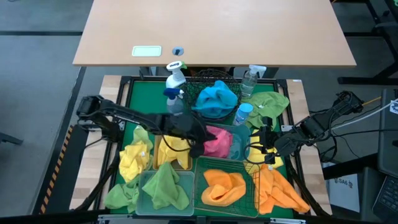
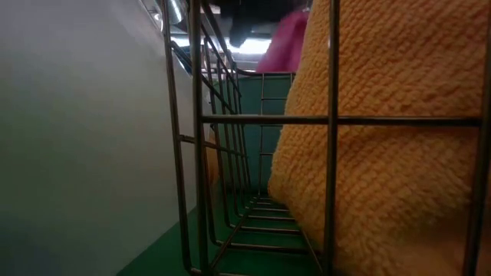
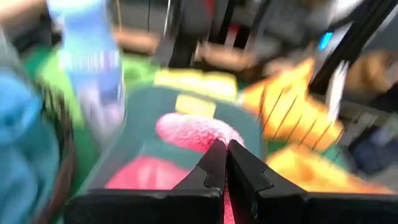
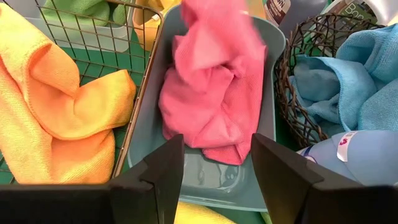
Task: Sort microfiber towel by color & place in baskets
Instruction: Put the pink towel into the blue bin, then put the right yellow towel into the orange bin
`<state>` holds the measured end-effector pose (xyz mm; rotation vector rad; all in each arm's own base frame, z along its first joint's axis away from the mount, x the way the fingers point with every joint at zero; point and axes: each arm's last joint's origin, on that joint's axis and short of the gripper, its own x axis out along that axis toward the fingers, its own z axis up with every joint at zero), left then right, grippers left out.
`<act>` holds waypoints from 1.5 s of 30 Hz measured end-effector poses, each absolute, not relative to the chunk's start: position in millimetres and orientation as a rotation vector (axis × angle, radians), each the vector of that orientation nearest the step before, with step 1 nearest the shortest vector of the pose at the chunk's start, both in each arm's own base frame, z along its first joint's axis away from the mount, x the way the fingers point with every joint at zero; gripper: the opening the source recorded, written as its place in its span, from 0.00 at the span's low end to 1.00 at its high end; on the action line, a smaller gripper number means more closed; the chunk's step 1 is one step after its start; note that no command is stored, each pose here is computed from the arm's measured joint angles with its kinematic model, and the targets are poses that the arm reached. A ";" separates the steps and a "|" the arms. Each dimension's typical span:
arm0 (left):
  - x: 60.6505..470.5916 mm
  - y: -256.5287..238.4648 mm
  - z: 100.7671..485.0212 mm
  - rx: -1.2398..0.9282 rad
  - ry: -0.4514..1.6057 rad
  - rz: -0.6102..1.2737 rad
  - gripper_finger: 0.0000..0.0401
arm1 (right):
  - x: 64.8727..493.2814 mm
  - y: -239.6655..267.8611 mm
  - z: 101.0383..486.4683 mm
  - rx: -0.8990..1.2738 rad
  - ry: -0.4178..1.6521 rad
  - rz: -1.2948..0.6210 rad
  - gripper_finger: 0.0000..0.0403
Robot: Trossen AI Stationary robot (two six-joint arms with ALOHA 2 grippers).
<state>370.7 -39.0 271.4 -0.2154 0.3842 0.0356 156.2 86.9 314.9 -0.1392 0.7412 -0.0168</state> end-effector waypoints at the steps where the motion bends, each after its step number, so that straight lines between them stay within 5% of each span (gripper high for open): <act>1: 371.4 -39.1 263.9 -0.209 0.431 0.042 0.00 | 156.2 86.9 314.9 -0.139 0.741 -0.017 0.46; 13: 364.7 -35.6 226.8 -0.135 0.714 0.169 0.08 | 156.2 86.9 314.9 -0.138 0.741 -0.016 0.46; 28: 358.3 -34.2 239.4 -0.174 0.684 0.206 0.32 | 144.8 83.4 304.7 0.047 0.926 -0.045 0.46; 45: 344.1 -44.7 260.8 -0.304 0.688 0.031 0.33 | 132.3 53.8 290.2 0.064 1.100 -0.306 0.46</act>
